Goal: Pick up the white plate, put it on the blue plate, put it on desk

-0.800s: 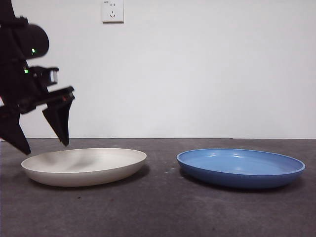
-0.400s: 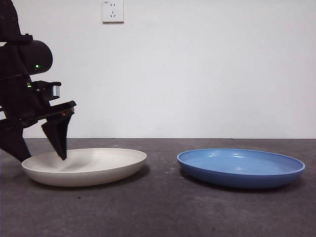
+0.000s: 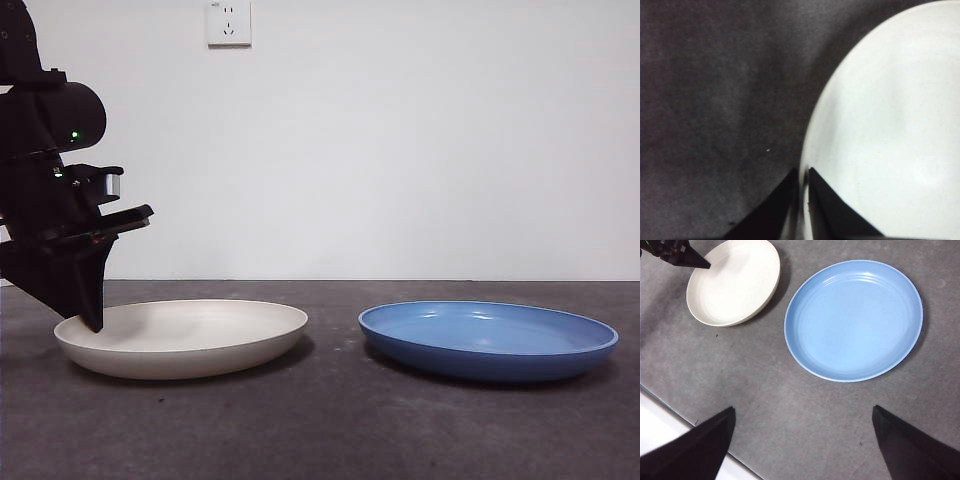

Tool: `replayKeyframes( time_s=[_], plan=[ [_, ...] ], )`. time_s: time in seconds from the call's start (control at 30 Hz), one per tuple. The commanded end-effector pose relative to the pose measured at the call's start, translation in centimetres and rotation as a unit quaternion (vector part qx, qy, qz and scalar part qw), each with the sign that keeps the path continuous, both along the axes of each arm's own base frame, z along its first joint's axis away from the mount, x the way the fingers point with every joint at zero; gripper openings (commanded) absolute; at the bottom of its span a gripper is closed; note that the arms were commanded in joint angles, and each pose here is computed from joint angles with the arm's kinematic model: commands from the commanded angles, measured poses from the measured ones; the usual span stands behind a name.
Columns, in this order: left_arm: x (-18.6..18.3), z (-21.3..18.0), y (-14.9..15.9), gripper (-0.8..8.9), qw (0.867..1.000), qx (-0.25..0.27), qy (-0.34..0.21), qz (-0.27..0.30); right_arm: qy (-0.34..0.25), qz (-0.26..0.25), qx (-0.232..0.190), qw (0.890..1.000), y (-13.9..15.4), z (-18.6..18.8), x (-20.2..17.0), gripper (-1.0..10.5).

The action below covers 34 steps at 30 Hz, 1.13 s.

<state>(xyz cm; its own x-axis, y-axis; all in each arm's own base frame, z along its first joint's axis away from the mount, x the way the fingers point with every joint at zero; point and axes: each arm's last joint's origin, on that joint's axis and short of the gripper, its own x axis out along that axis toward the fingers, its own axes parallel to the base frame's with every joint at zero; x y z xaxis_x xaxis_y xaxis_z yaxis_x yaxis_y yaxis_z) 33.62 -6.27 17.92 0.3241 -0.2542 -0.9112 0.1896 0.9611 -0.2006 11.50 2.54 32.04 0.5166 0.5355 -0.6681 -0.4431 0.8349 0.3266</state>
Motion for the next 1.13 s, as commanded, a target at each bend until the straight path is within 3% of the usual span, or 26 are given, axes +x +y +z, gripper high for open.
replayKeyframes(
  time_s=[0.03, 0.23, 0.63, 0.87, 1.13],
  plan=[
    [0.6, -0.2, -0.2, 0.10, 1.000, 0.001, -0.001, -0.003, -0.010, -0.001, 0.004, 1.000, 0.1, 0.6, 0.1, 4.4],
    [0.4, 0.4, -0.2, 0.10, 1.000, -0.006, -0.006, 0.009, -0.010, -0.001, 0.004, 1.000, 0.1, 0.6, 0.1, 4.4],
    [-2.6, 8.3, -0.3, 0.10, 0.991, -0.057, -0.119, 0.026, -0.010, -0.001, 0.005, 1.000, 0.1, 0.6, 0.1, 4.4],
    [-4.5, 10.8, -3.6, 0.10, 0.984, -0.097, -0.146, -0.014, -0.011, -0.011, 0.013, 1.000, 0.1, 0.7, 0.1, 4.4],
    [-3.4, 11.3, -9.1, 0.10, 0.981, -0.117, -0.138, -0.067, -0.032, -0.024, 0.019, 0.999, -0.1, 1.8, -0.7, 4.4]
  ],
)
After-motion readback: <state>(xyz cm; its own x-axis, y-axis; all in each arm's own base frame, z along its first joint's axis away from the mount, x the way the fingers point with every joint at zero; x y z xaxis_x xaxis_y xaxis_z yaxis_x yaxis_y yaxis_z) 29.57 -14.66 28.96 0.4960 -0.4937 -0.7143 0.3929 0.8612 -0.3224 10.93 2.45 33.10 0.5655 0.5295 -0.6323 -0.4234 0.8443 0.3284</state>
